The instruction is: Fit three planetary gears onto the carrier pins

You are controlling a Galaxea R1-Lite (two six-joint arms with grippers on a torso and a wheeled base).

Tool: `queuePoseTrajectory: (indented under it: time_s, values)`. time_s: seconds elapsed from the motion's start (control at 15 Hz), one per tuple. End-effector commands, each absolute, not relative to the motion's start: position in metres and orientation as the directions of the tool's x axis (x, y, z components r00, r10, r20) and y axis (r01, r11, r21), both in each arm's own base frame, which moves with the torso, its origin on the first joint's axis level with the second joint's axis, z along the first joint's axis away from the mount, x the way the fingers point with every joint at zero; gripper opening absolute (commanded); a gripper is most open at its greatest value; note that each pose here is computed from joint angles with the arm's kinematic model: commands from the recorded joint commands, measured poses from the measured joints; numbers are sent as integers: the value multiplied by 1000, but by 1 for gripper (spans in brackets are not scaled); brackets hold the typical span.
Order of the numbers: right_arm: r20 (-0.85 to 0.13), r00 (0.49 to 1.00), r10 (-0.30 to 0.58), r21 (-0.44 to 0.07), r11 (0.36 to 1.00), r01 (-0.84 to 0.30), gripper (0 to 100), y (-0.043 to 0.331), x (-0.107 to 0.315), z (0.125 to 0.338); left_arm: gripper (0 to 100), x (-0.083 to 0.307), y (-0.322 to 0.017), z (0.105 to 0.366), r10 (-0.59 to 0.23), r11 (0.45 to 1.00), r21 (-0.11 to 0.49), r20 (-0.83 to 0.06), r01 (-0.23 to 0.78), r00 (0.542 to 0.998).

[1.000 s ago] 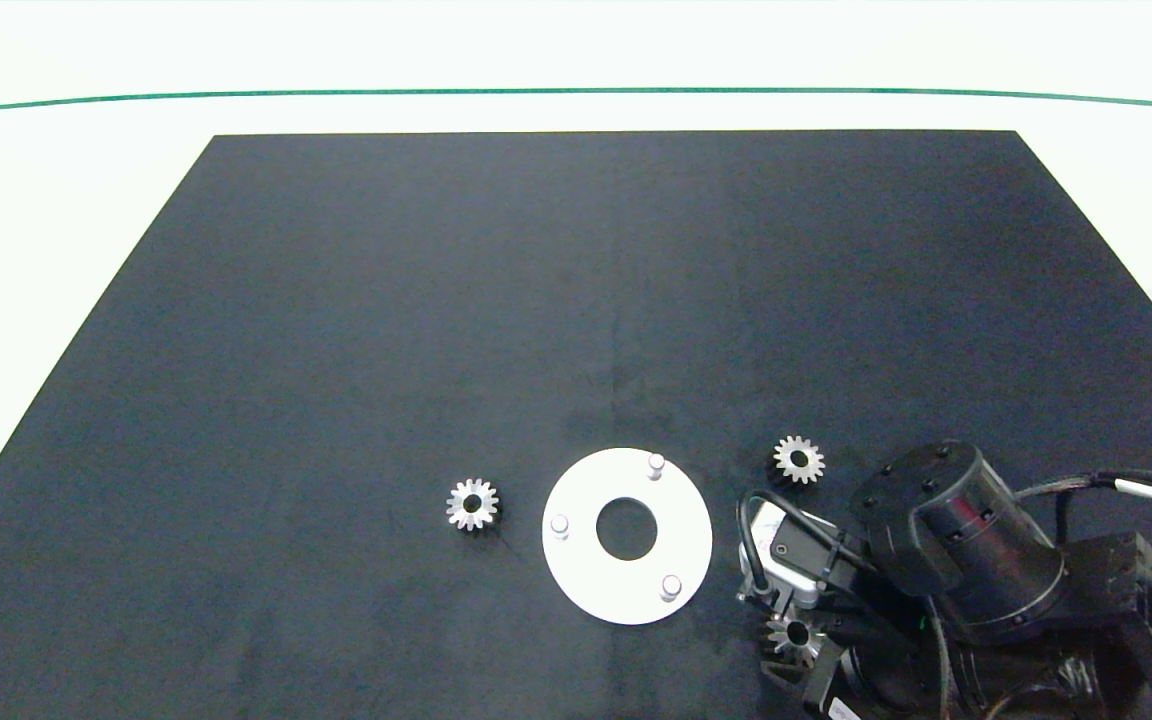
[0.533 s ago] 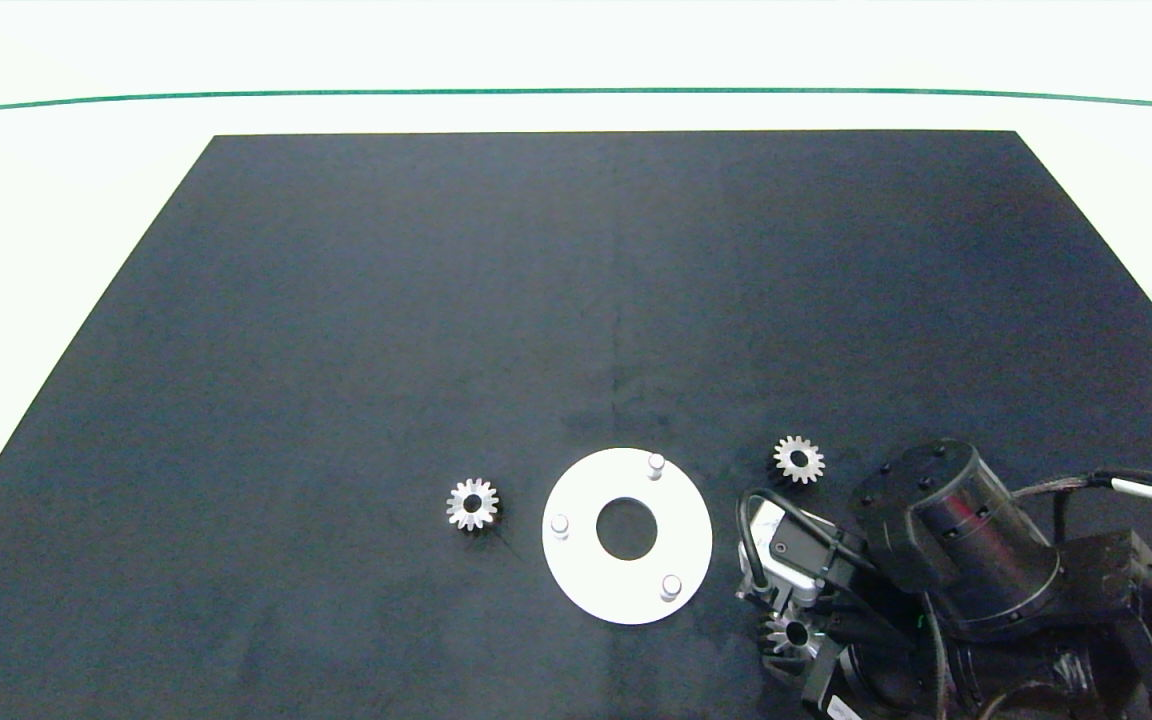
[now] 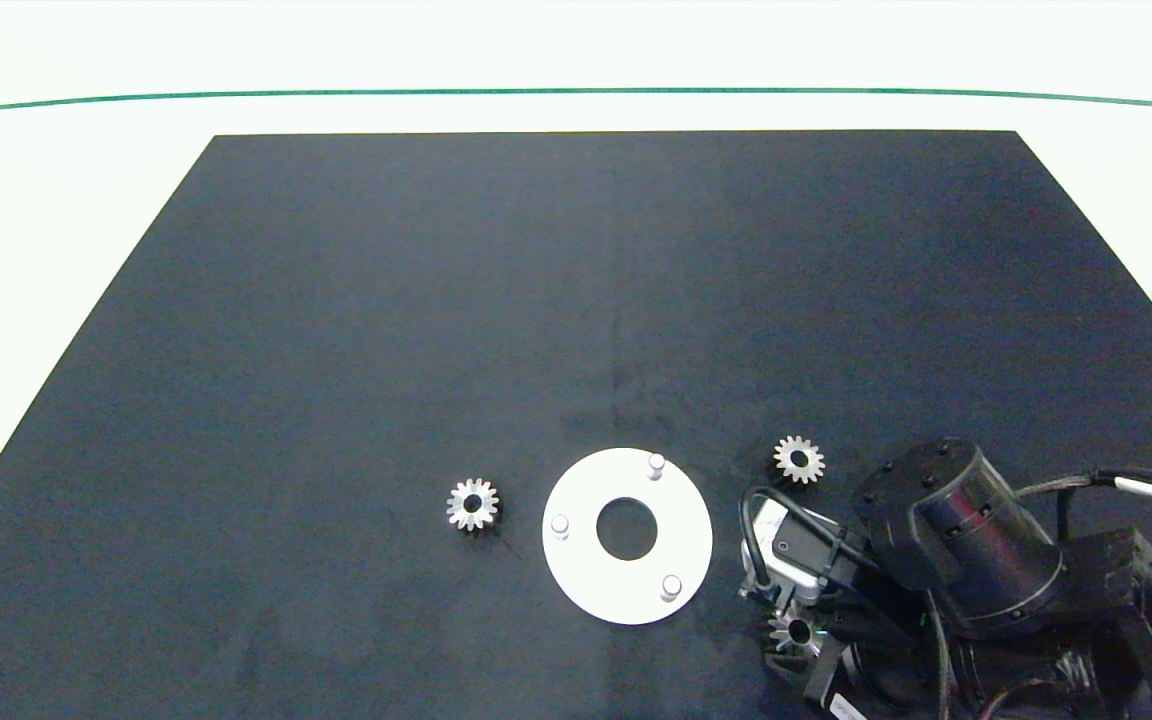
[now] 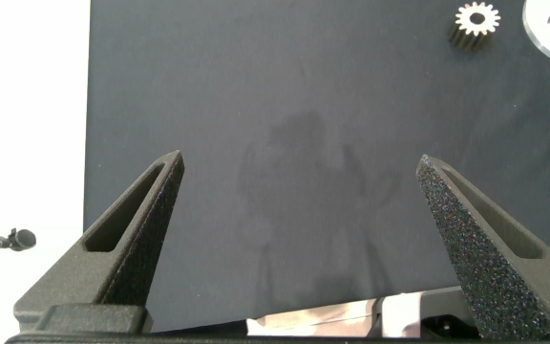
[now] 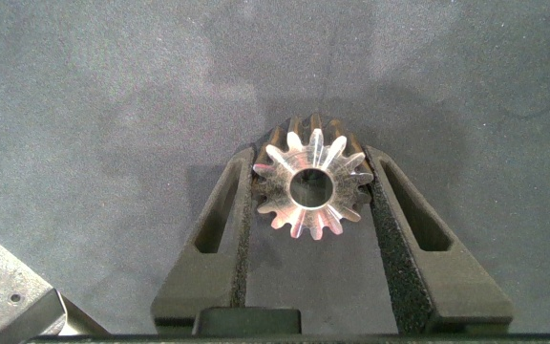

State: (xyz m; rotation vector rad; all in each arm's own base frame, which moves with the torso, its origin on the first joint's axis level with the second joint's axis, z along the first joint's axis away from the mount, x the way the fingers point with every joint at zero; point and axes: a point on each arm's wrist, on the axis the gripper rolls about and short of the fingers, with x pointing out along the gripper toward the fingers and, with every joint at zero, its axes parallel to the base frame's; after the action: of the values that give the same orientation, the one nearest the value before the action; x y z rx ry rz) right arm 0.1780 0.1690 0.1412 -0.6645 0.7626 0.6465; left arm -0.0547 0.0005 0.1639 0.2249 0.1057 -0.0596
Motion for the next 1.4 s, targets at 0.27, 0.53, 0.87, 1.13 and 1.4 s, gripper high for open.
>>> queuePoseTrajectory:
  time_s: [0.27,0.53,0.87,1.13,1.4]
  values:
    - [-779,560,282,-298,619,-727,9,168,176,144,100,-54,0,164,-47,973,220,-121,73,992]
    - [-750,584,310,-305,621,-722,7,165,172,165,100,-53,0,164,-47,973,220,-125,74,991]
    - [-754,575,319,-309,600,-738,7,164,164,191,100,-51,0,166,-46,973,220,-127,73,991]
    - [-733,576,361,-316,569,-759,7,183,165,199,100,-51,0,167,-46,972,225,-121,72,992]
    - [-746,556,366,-321,534,-782,7,204,167,192,100,-50,0,167,-46,972,224,-127,74,991]
